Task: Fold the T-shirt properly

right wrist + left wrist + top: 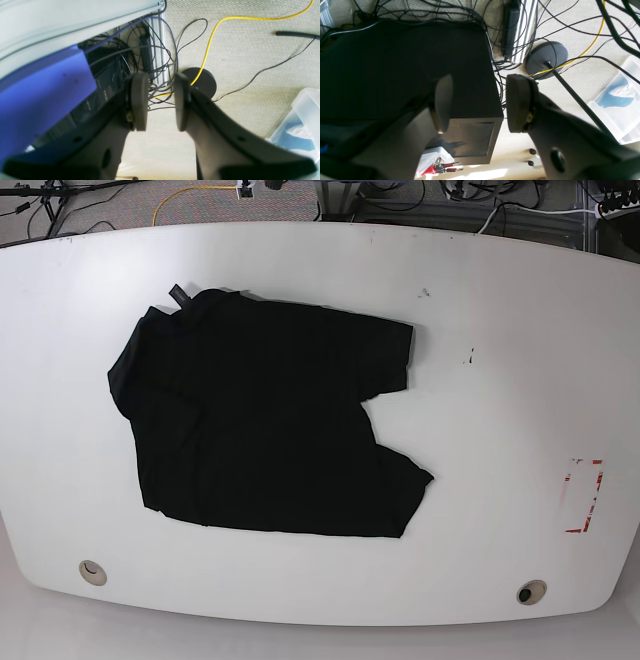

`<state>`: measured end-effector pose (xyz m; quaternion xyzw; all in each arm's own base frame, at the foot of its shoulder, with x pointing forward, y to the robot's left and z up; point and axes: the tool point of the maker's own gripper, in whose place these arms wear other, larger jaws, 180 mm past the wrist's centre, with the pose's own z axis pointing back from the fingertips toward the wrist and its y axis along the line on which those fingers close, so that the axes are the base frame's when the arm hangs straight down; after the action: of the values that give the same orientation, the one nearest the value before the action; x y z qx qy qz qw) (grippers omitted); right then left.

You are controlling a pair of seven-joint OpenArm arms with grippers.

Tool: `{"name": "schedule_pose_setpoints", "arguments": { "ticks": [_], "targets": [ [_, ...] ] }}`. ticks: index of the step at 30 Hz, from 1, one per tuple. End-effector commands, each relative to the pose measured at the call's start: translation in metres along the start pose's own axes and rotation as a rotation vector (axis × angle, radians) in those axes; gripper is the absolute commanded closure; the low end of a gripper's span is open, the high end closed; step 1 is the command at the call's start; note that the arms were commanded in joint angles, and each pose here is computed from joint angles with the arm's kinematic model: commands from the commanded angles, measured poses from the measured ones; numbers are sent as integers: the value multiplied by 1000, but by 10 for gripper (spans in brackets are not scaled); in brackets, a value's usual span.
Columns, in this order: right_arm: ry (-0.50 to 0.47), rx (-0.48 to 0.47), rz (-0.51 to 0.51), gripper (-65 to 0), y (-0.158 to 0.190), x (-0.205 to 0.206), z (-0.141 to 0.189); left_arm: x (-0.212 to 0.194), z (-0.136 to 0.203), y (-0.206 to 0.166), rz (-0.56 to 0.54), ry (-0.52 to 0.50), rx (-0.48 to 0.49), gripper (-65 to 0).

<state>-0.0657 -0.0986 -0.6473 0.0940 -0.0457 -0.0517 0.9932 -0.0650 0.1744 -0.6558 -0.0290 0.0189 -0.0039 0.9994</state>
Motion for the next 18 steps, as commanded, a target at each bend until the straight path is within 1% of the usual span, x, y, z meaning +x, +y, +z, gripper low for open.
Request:
{"name": "schedule_pose_setpoints", "arguments": {
  "ticks": [1, 18],
  "targets": [
    [9, 0, -4, -171, 0, -7, 2, -2, 1, 3, 0, -1, 6, -311],
    [18, 7, 7, -167, 3, -8, 1, -2, 1, 6, -2, 1, 10, -311]
  ]
}}
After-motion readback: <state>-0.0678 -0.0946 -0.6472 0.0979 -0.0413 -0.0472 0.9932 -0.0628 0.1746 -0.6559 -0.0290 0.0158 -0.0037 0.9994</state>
